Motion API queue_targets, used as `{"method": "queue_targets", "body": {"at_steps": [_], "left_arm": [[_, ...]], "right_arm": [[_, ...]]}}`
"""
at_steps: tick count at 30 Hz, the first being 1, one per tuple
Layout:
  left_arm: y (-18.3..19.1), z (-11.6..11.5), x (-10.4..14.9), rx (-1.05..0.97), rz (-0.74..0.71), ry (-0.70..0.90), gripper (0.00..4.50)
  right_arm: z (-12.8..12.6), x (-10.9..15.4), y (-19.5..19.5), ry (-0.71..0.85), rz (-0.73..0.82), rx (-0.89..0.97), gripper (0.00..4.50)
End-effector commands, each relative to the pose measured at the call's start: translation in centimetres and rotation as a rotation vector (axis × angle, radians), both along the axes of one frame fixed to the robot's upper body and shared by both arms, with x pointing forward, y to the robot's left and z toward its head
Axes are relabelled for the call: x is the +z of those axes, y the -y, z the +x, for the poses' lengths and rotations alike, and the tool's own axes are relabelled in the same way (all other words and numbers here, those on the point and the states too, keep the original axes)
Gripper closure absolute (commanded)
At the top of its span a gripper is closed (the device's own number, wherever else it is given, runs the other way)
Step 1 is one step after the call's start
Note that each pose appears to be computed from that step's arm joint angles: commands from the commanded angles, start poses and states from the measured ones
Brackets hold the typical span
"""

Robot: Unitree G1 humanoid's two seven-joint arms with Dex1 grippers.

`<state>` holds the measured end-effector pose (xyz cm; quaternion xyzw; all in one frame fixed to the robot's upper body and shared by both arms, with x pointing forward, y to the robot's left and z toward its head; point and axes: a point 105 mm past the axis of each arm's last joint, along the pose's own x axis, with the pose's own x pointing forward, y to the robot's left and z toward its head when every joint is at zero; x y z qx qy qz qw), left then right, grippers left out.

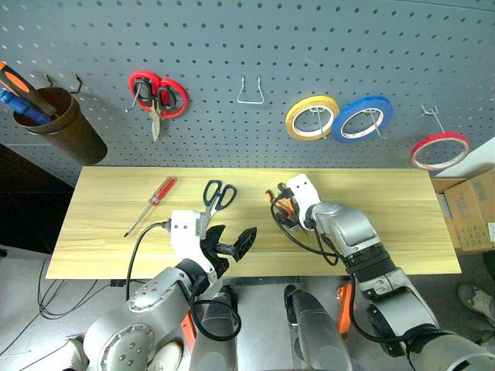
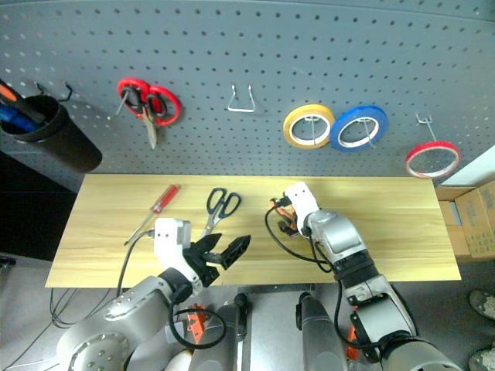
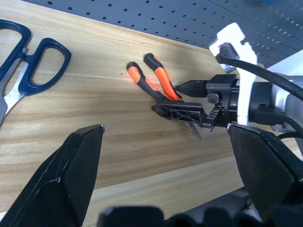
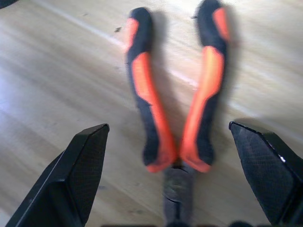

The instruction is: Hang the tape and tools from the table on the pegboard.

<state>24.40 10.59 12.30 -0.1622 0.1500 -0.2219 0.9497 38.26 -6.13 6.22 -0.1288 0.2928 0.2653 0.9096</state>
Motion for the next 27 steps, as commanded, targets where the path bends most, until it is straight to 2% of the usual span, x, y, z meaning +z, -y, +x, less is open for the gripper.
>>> {"method": "queue_targets", "body": {"at_steps": [1, 3, 5, 7, 14, 20, 23, 27], "left_arm": [[0.6, -0.7, 1.1, -0.022, -0.024, 0.041, 0.0], [0.7, -0.7, 1.1, -0.022, -0.026, 0.041, 0.0], [0.7, -0.6, 1.1, -0.023, -0.028, 0.042, 0.0], [0.8, -0.5, 1.1, -0.026, -0.03, 0.044, 0.0], [1.2, -0.1, 1.4, -0.047, -0.04, 0.056, 0.0], [1.9, 0.5, 2.7, -0.072, -0.119, 0.095, 0.0], [2.4, 0.6, 2.9, -0.097, -0.139, 0.101, 0.0], [2.4, 1.0, 3.0, -0.097, -0.142, 0.112, 0.0]], "right_arm": [[0.2, 0.1, 0.3, 0.008, -0.009, 0.004, 0.98], [0.1, 0.0, 0.6, 0.007, -0.017, 0.002, 1.54], [0.1, 0.0, 0.8, 0.009, -0.021, -0.001, 2.29], [0.1, 0.1, 1.0, 0.018, -0.027, -0.005, 2.78], [-0.8, 0.7, 2.3, 0.064, -0.036, -0.002, 2.78], [-2.5, 4.9, 2.7, 0.235, 0.09, 0.002, 2.78], [-4.5, 6.8, 2.7, 0.35, 0.114, 0.016, 2.78], [-7.8, 7.7, 2.3, 0.446, 0.127, 0.069, 2.78]]}}
